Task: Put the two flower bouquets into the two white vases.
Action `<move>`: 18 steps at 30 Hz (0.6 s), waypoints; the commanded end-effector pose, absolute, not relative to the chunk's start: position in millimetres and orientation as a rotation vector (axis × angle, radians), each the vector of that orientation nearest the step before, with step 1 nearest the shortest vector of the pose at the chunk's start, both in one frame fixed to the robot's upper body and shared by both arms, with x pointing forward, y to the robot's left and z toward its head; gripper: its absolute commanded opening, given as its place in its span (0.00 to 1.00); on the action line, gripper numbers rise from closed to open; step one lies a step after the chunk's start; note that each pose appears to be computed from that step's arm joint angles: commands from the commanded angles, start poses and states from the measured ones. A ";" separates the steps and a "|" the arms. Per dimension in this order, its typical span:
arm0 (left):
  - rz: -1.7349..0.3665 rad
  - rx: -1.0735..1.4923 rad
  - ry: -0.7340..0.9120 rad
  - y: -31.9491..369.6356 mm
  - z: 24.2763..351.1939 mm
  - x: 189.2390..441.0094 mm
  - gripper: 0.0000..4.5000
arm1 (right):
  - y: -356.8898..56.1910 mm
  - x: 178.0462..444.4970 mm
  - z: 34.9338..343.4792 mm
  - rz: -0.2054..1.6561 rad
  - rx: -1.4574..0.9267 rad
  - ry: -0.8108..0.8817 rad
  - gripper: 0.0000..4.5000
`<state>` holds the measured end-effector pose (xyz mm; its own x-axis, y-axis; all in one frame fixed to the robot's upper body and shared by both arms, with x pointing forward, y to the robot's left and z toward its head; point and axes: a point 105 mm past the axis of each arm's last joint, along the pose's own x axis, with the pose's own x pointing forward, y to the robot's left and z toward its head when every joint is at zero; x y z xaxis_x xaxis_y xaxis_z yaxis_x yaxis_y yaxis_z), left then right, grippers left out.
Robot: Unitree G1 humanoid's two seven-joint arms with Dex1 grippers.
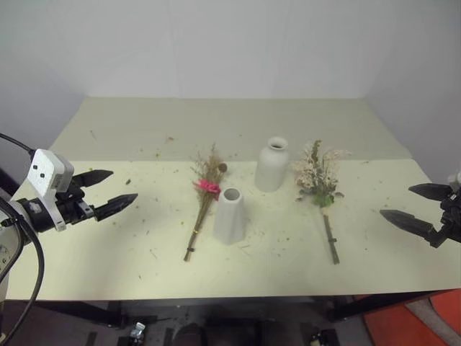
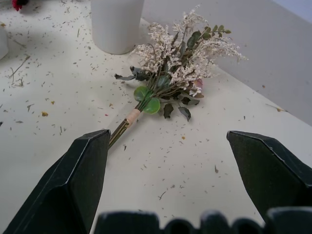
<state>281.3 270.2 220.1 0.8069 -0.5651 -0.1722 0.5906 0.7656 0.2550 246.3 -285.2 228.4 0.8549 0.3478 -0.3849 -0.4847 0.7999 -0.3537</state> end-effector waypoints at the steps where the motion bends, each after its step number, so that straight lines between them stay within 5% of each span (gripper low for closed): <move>1: -0.621 0.348 0.038 270.7 235.5 280.9 1.00 | -286.7 248.1 235.6 0.416 -0.438 0.344 0.99; 18: -0.673 0.362 -0.004 262.6 242.1 283.8 1.00 | -271.2 253.5 240.7 0.457 -0.376 0.401 0.99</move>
<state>285.8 270.1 227.5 0.8048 -0.5780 -0.1349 0.5908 0.7588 0.2739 254.1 -277.5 232.0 0.8241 0.3386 -0.4541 -0.4797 0.8435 -0.2415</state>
